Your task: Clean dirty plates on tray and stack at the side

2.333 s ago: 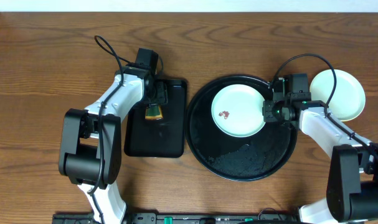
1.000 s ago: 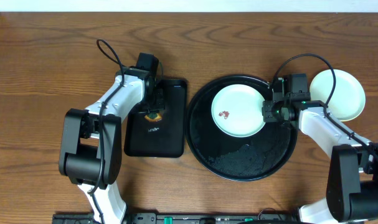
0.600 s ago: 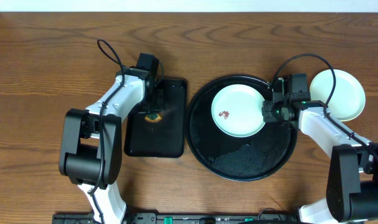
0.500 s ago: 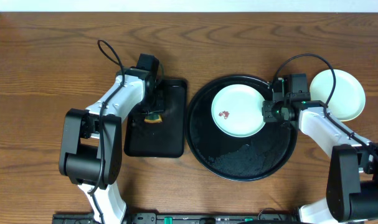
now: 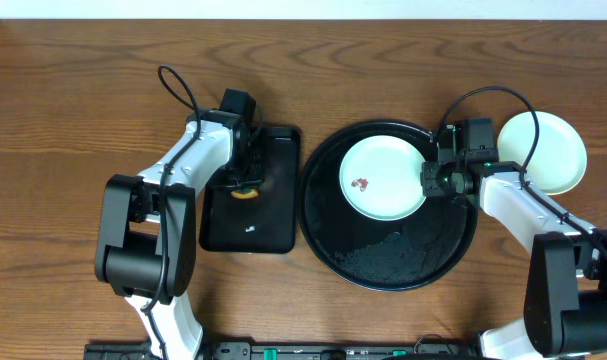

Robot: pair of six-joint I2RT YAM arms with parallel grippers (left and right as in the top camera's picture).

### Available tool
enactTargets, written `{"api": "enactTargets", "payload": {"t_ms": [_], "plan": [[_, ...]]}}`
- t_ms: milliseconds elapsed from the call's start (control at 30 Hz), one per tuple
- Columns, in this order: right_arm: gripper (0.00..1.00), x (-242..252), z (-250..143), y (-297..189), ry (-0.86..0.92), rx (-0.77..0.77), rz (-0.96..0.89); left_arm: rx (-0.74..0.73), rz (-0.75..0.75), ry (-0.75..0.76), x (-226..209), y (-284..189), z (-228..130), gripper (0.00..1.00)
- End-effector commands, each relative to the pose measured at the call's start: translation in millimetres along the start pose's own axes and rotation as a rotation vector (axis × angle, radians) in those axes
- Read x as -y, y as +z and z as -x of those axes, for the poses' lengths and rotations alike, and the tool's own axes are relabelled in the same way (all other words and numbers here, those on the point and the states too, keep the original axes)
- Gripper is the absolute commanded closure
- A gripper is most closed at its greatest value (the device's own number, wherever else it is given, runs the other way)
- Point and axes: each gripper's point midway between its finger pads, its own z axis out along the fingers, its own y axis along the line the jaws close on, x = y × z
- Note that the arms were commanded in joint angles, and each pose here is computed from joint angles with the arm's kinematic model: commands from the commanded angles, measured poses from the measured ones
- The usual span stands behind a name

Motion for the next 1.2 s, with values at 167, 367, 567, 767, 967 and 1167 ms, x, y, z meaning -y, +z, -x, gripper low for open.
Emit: {"api": "enactTargets", "payload": {"t_ms": [167, 367, 567, 767, 967, 1167], "plan": [[0.75, -2.0, -5.9, 4.3, 0.003, -0.019, -0.002, -0.048, 0.018, -0.001, -4.0, 0.7, -13.6, 0.38], [0.75, -2.0, -5.8, 4.3, 0.003, -0.018, -0.002, -0.056, 0.02, -0.001, -4.6, 0.6, -15.4, 0.92], [0.75, -2.2, -5.8, 4.3, 0.002, -0.018, -0.002, -0.036, 0.014, 0.0, -3.1, 0.9, -10.7, 0.32], [0.75, -2.4, -5.8, 4.3, 0.002, -0.018, -0.001, 0.026, -0.008, 0.001, 2.2, 1.0, 4.8, 0.47], [0.75, -2.4, -5.9, 4.3, 0.002, -0.019, -0.001, 0.037, -0.011, 0.002, 3.1, 0.9, 7.3, 0.83], [0.75, -2.4, -5.5, 4.3, 0.001, -0.017, -0.001, 0.078, -0.026, 0.003, 6.6, 0.2, 17.5, 0.35]]}}
